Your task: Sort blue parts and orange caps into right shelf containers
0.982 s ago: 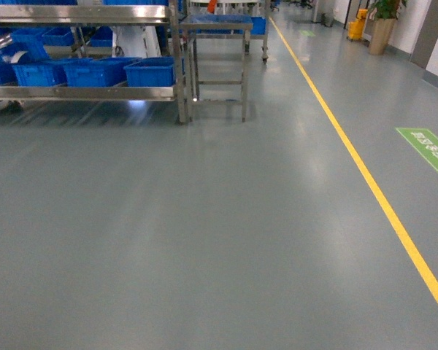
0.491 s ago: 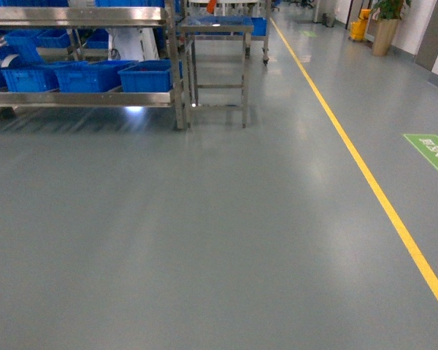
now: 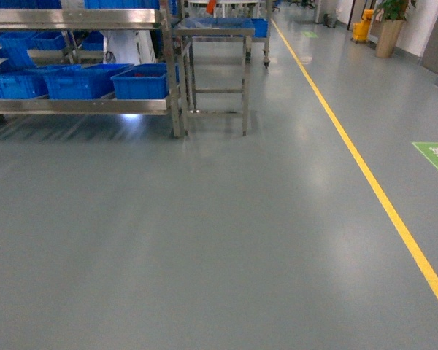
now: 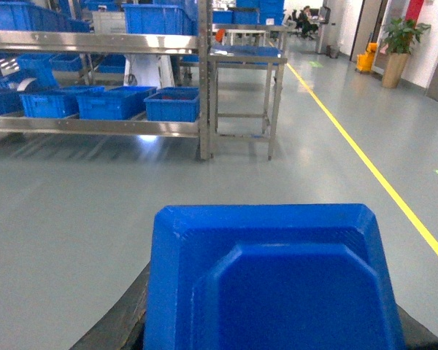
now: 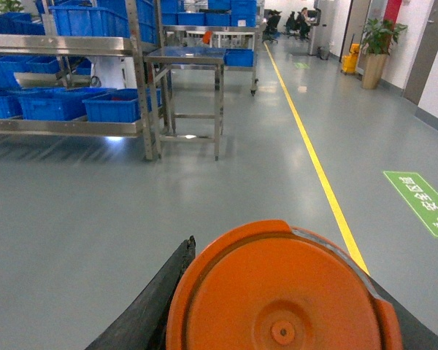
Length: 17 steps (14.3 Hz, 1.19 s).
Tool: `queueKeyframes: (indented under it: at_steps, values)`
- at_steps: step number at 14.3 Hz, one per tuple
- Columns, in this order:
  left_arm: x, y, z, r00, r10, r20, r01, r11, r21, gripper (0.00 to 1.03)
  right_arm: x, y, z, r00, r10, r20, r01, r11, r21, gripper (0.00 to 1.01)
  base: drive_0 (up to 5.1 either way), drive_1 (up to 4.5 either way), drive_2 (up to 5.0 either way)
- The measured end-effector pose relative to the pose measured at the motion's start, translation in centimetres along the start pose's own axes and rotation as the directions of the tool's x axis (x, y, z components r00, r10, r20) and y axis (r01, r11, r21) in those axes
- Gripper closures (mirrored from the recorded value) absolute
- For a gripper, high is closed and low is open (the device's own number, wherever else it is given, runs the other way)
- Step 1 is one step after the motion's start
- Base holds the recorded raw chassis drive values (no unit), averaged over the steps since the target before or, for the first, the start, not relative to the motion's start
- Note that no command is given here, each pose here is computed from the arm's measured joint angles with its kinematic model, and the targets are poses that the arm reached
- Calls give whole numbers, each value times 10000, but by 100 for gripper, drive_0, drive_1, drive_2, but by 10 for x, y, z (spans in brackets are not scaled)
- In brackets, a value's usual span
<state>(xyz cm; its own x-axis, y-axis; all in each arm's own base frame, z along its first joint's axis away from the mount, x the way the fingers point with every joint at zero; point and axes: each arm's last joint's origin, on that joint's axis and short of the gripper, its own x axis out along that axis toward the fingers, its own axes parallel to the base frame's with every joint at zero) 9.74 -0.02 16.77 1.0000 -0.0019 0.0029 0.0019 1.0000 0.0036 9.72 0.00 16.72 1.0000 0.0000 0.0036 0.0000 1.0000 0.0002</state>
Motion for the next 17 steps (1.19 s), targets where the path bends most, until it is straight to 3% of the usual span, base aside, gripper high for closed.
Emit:
queueKeyframes:
  at_steps: [17]
  values:
    - [0, 0, -1, 10000, 4, -61, -4, 10000, -4, 59, 0, 0, 0, 10000, 4, -15, -4, 10000, -4, 56, -1, 419, -420]
